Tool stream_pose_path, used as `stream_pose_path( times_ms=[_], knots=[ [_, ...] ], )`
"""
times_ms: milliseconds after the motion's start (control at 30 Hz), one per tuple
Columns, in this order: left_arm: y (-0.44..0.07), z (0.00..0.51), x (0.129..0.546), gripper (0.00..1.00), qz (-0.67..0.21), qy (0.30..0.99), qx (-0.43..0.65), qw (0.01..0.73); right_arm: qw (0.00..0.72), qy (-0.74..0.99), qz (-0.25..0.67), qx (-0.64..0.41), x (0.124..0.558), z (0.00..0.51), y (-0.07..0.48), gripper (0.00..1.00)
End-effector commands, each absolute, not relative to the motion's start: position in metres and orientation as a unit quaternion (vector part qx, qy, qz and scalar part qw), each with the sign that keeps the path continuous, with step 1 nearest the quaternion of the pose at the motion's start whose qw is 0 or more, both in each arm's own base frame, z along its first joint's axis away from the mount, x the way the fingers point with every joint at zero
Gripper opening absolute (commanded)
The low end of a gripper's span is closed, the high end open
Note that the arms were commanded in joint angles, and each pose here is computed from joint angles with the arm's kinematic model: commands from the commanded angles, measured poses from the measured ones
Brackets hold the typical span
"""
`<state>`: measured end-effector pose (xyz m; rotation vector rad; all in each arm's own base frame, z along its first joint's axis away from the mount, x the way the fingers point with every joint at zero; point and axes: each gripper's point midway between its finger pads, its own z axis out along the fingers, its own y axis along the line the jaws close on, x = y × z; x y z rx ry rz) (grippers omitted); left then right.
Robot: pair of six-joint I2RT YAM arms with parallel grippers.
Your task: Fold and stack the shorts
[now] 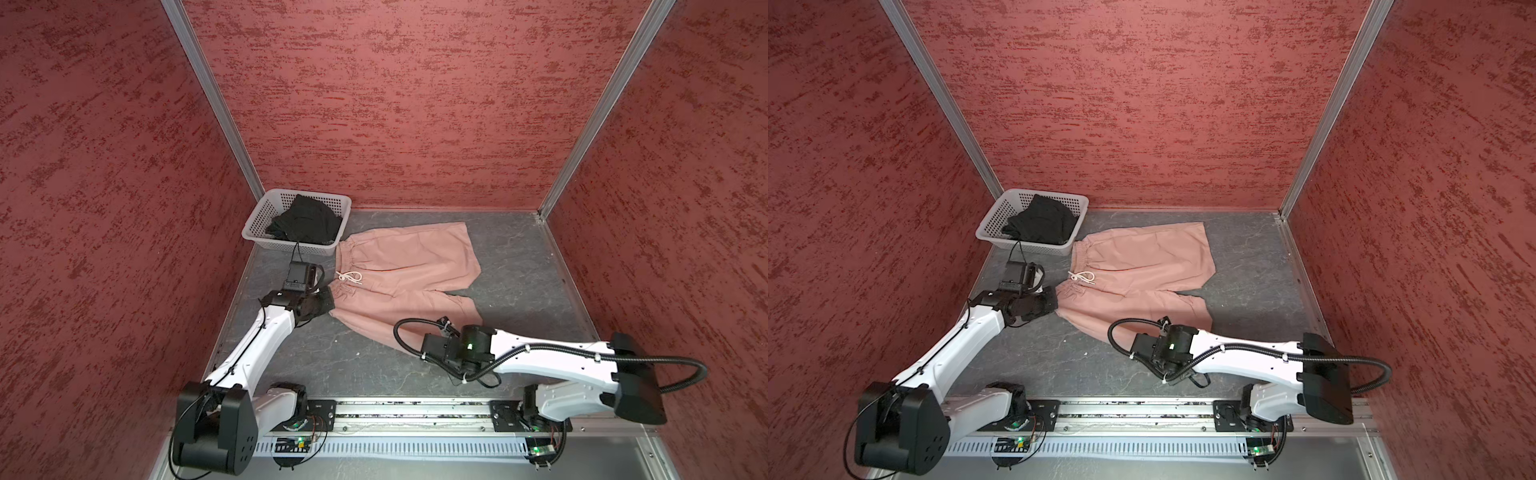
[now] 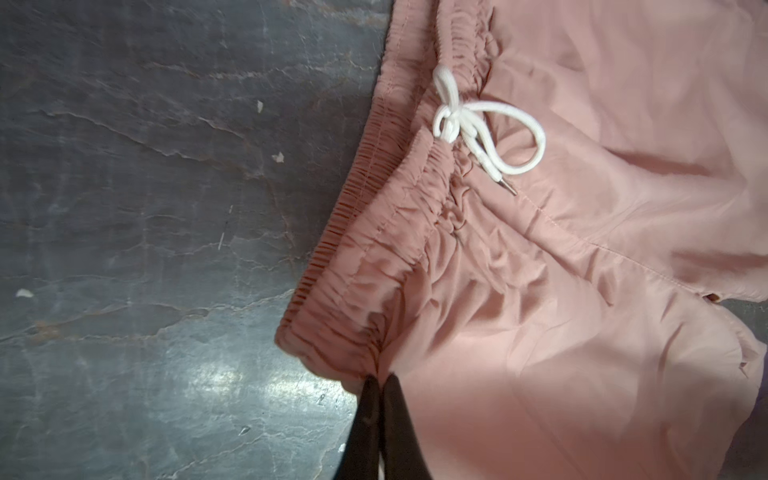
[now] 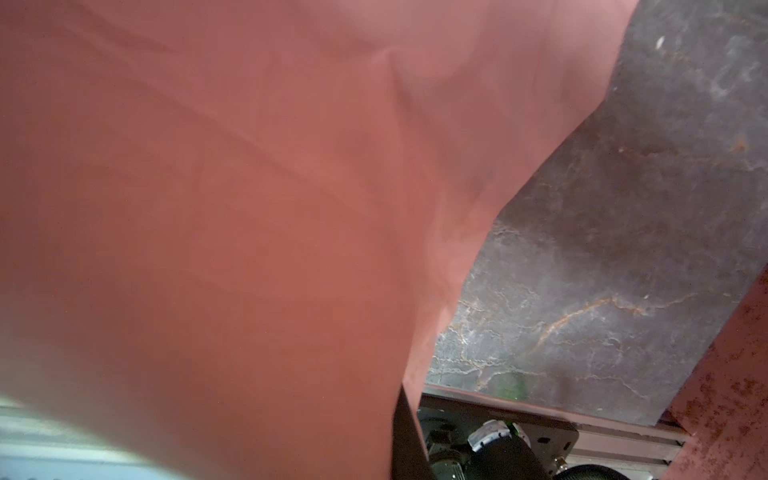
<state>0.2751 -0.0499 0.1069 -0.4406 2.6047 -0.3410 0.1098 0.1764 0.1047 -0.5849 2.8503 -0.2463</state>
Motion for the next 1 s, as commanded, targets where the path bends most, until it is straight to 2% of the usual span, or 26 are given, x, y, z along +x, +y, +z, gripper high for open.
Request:
stream_pose_path(
  times_ms=[0, 267, 700, 967],
  knots=[
    [-0.041, 0.120, 0.268, 0.00, -0.111, 0.944, -0.183, 0.249, 0.143, 0.965, -0.117, -0.187, 0.122, 0.134, 0.151, 0.00],
    [-0.047, 0.142, 0.247, 0.00, -0.086, 0.949, -0.176, 0.248, 0.193, 0.966, -0.080, -0.150, 0.127, 0.184, 0.131, 0.00],
    [-0.043, 0.177, 0.192, 0.00, -0.053, 0.950, -0.188, 0.244, 0.356, 0.931, -0.024, -0.071, 0.156, 0.266, 0.101, 0.00],
    [-0.042, 0.192, 0.205, 0.00, -0.031, 0.948, -0.173, 0.266, 0.429, 0.898, 0.001, -0.099, 0.190, 0.284, 0.115, 0.00]
  ],
)
